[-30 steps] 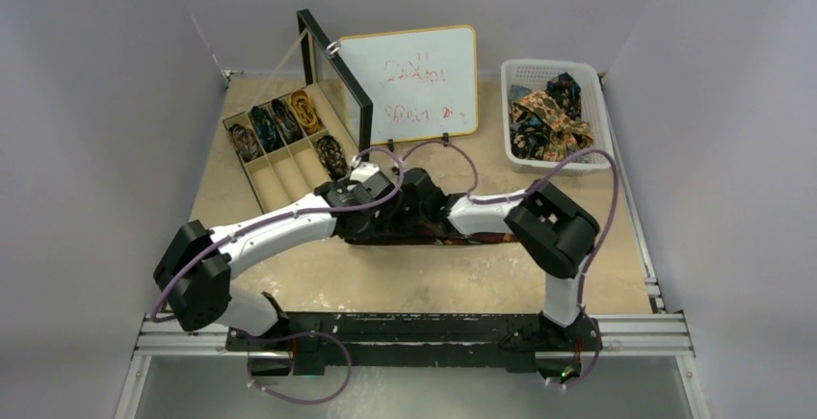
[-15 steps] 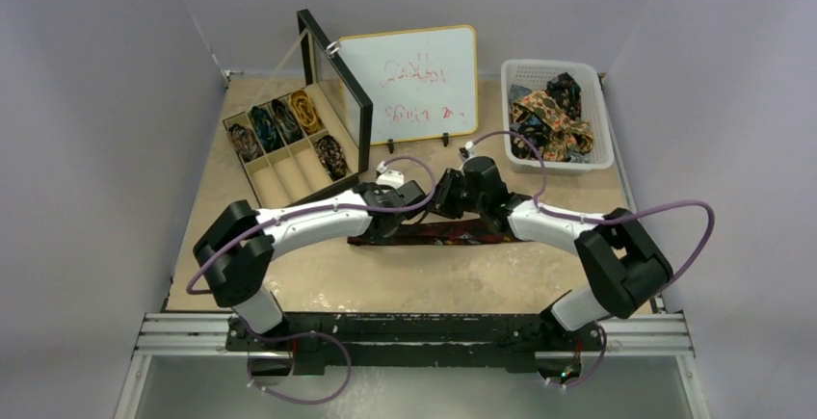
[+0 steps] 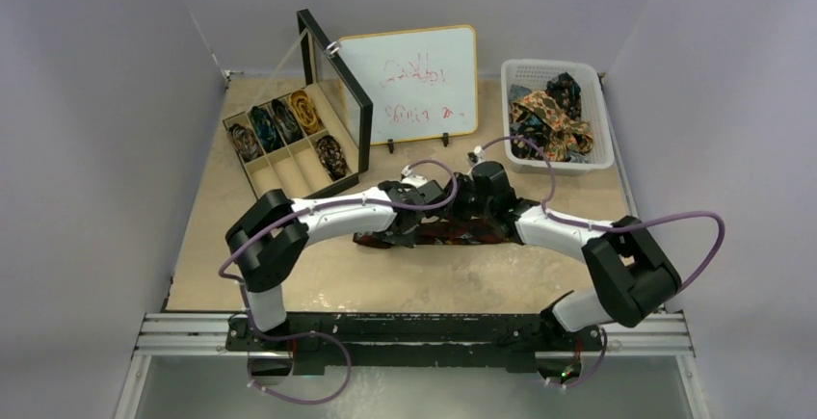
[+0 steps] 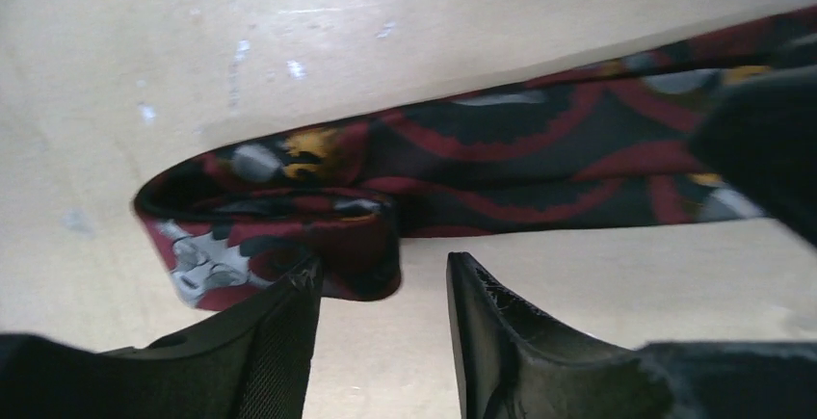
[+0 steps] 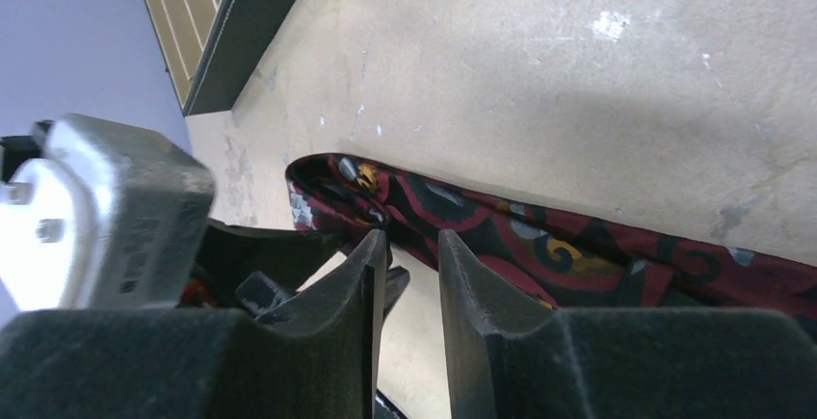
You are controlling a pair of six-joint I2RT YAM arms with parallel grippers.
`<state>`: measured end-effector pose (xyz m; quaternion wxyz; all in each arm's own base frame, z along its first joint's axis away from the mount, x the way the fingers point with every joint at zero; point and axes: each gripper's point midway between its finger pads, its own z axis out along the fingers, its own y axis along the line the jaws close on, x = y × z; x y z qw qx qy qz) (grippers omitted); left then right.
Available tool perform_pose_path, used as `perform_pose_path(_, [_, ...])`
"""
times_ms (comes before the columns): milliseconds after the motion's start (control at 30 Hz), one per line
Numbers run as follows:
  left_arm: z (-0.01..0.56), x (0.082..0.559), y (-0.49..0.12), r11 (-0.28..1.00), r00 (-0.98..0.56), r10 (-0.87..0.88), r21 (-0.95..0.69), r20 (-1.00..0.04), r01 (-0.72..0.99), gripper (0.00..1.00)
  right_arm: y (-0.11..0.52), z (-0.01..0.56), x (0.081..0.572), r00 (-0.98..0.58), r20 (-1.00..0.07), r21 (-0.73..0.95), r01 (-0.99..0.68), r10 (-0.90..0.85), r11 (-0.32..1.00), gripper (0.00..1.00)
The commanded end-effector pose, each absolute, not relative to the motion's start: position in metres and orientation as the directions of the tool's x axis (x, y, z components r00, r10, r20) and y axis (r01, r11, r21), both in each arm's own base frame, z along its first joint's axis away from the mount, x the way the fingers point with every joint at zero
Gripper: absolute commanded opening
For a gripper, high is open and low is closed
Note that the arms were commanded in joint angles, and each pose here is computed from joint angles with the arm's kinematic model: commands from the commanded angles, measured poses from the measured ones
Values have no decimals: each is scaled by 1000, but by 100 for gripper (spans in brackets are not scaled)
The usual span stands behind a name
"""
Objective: Roll the ties
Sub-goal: Roll the tie at the center of the board.
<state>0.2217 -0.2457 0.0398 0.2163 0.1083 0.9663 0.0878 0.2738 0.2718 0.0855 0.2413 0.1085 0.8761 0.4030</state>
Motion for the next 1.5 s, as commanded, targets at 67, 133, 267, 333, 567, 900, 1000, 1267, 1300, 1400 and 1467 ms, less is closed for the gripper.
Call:
perform_pose_path(67, [87,241,-295,974,-872,134,-99,-470,203,52,262,100,275,-840,-413,757,-101,353,646,38])
perform_pose_path(133, [105,243,-289,961,-869,83,-191,-487,199,60,260,110,279,-821,-468,741,-162,327,651,47])
perform_pose_path(267, [134,242,-257,932,-856,-45,-331,-514,150,65,275,157,286,-690,-701,638,-492,181,593,64])
perform_pose_path(333, [138,240,-235,919,-855,-106,-379,-508,112,67,287,168,279,-621,-777,571,-629,101,527,82])
perform_pose_path(567, [118,234,-169,860,-866,-290,-508,-408,-49,68,348,131,243,-252,-919,128,-918,-302,375,99])
perform_pose_path(900, [90,226,-122,747,-821,-498,-618,-279,-243,68,396,87,225,-42,-871,-42,-986,-489,160,99])
perform_pose_path(1000, [90,225,-120,740,-815,-509,-625,-277,-249,68,400,69,229,-41,-845,-47,-987,-534,151,99])
perform_pose_path(1267, [101,232,-129,694,-810,-521,-685,-268,-220,68,403,35,234,-49,-795,-35,-991,-604,127,97])
perform_pose_path(1300, [102,233,-131,690,-813,-518,-691,-265,-215,68,403,32,234,-50,-790,-33,-992,-611,124,95])
perform_pose_path(1400, [101,232,-132,689,-819,-511,-695,-261,-208,68,402,26,232,-52,-777,-14,-995,-627,99,87])
perform_pose_path(1467, [98,230,-132,689,-820,-510,-694,-258,-210,68,400,18,231,-48,-764,-10,-996,-643,86,80])
